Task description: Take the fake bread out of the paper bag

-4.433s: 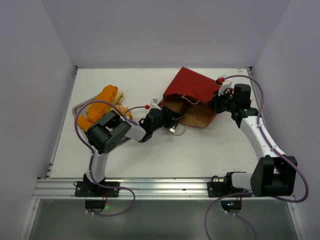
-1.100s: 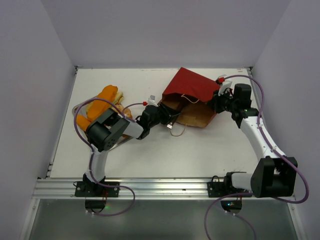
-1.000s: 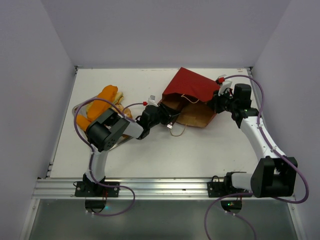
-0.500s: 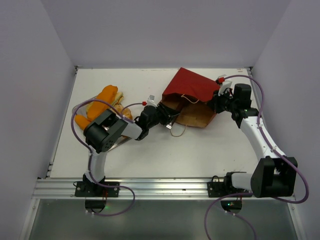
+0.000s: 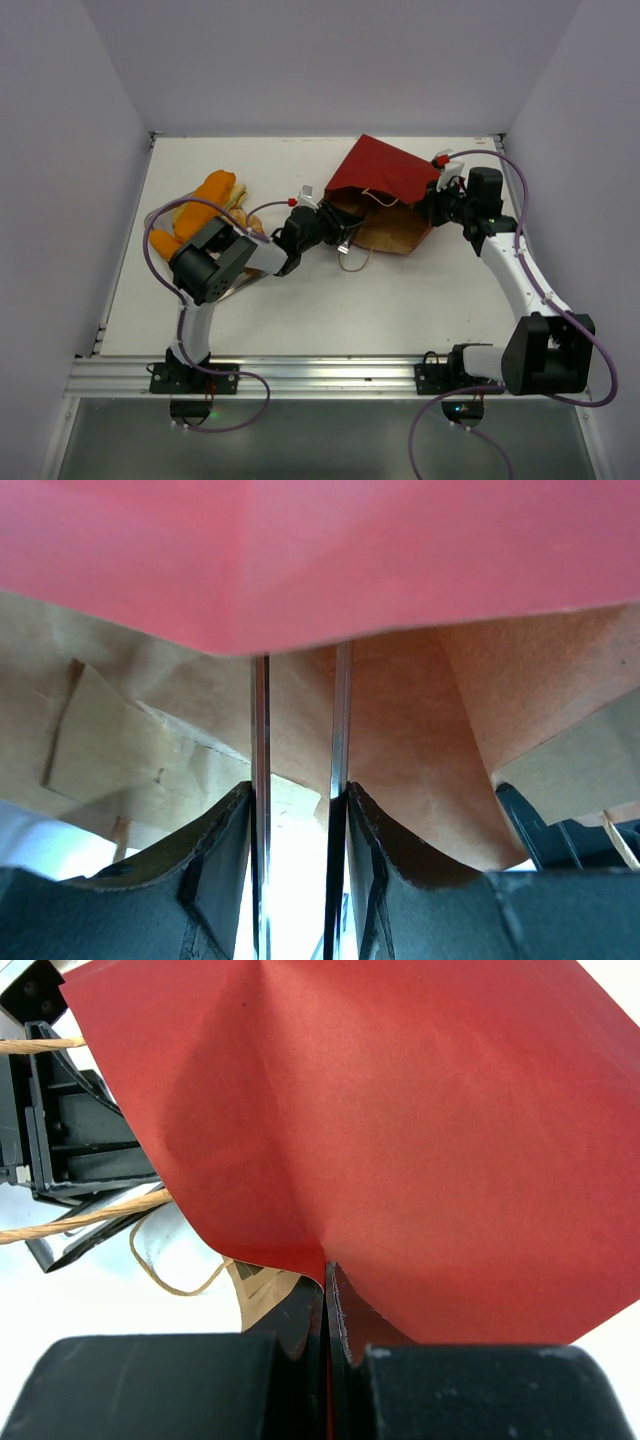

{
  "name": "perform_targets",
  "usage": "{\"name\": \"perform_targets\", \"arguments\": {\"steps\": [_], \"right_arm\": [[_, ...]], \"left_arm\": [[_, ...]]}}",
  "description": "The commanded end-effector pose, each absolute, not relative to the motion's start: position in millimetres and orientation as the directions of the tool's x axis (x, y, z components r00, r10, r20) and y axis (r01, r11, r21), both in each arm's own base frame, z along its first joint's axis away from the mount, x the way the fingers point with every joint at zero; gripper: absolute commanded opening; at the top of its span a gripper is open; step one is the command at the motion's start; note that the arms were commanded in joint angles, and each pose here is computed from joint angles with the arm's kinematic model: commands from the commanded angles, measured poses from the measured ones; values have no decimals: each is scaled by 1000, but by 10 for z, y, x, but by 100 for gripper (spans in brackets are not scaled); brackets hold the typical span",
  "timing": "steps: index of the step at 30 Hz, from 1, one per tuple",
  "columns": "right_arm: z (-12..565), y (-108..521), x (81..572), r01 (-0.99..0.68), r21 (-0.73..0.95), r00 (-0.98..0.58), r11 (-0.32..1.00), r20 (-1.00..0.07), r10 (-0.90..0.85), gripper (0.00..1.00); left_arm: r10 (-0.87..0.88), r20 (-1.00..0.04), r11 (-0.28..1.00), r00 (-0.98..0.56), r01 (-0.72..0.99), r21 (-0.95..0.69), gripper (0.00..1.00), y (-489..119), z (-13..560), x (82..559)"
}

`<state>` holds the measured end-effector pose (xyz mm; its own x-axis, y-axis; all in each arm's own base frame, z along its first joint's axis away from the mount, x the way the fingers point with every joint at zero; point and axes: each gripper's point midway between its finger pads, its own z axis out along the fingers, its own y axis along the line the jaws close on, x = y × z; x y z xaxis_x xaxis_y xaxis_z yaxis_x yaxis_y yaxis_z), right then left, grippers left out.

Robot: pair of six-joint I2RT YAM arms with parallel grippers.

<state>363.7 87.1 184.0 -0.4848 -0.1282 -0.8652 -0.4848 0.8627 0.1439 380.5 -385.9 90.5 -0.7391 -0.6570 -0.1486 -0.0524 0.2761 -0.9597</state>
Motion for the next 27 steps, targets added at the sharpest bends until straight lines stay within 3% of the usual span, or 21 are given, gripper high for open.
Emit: {"name": "perform_targets", "arguments": {"steps": [1, 27], "right_arm": [[2054, 898, 3672, -504, 123, -424, 855, -898, -120, 0], [2065, 898, 3670, -505, 124, -420, 854, -900, -118, 0]], "left_arm": [[-650, -171, 270, -740, -15, -963, 44, -3940, 1079, 3889], [-629, -179, 306, -757, -30, -951, 45, -3830, 1066, 3714]]}}
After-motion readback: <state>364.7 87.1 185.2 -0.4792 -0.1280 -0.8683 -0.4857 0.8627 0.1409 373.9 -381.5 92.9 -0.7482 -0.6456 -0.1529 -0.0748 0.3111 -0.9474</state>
